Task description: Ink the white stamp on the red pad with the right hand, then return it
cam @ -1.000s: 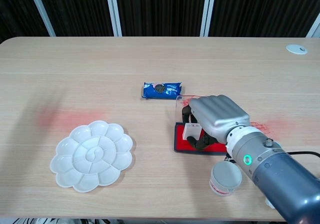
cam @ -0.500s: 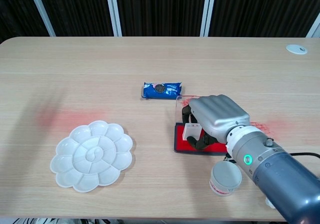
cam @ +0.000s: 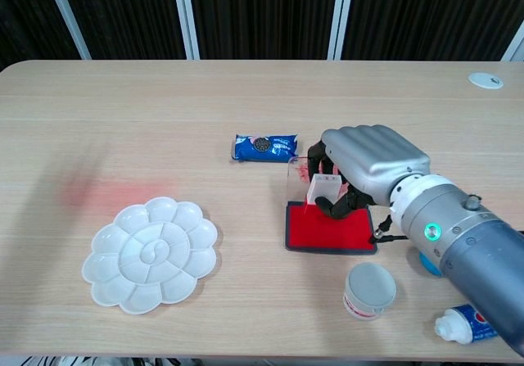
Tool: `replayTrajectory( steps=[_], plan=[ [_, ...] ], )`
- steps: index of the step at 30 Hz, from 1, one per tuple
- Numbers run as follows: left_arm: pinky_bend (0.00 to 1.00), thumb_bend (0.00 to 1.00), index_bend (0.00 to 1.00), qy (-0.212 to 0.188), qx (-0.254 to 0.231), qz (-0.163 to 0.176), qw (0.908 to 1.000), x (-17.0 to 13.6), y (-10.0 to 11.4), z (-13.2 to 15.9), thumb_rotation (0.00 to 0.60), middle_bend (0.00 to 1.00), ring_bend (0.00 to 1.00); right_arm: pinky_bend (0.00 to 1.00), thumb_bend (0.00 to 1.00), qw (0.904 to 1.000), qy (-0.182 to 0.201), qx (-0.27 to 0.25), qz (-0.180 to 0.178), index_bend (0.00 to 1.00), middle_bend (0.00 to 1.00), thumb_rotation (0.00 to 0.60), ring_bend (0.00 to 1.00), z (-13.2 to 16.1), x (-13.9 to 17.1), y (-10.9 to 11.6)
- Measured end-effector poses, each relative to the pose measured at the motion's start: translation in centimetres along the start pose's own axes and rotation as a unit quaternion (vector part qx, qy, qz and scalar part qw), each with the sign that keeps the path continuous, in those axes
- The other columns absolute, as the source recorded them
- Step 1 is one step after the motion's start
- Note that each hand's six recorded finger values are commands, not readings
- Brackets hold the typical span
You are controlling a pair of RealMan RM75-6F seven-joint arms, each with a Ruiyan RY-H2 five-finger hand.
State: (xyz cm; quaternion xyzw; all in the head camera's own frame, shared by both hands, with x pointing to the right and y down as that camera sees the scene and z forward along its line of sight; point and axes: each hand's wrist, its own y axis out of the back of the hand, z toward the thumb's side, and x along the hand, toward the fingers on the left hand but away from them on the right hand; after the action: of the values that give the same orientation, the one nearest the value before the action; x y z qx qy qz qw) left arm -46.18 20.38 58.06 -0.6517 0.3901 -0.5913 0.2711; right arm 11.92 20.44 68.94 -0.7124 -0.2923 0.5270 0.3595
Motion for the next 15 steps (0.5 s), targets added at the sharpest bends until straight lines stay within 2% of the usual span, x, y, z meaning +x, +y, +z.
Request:
replayTrajectory(
  steps=[8,15],
  plan=[
    [0.00,0.00,0.00,0.000,0.002,0.000,1.0000,-0.1,-0.1,0.0,0.600,0.00,0.00,0.46,0.60,0.9994,-0.002,0.027,-0.022,0.74,0.61,0.600,0.47,-3.1,1.7,2.4],
    [0.00,0.00,0.00,0.000,-0.004,-0.002,1.0000,-0.3,-0.2,0.1,0.600,0.00,0.00,0.46,0.60,0.9982,-0.025,0.046,-0.028,0.74,0.61,0.600,0.47,-7.3,3.4,3.9]
  ],
)
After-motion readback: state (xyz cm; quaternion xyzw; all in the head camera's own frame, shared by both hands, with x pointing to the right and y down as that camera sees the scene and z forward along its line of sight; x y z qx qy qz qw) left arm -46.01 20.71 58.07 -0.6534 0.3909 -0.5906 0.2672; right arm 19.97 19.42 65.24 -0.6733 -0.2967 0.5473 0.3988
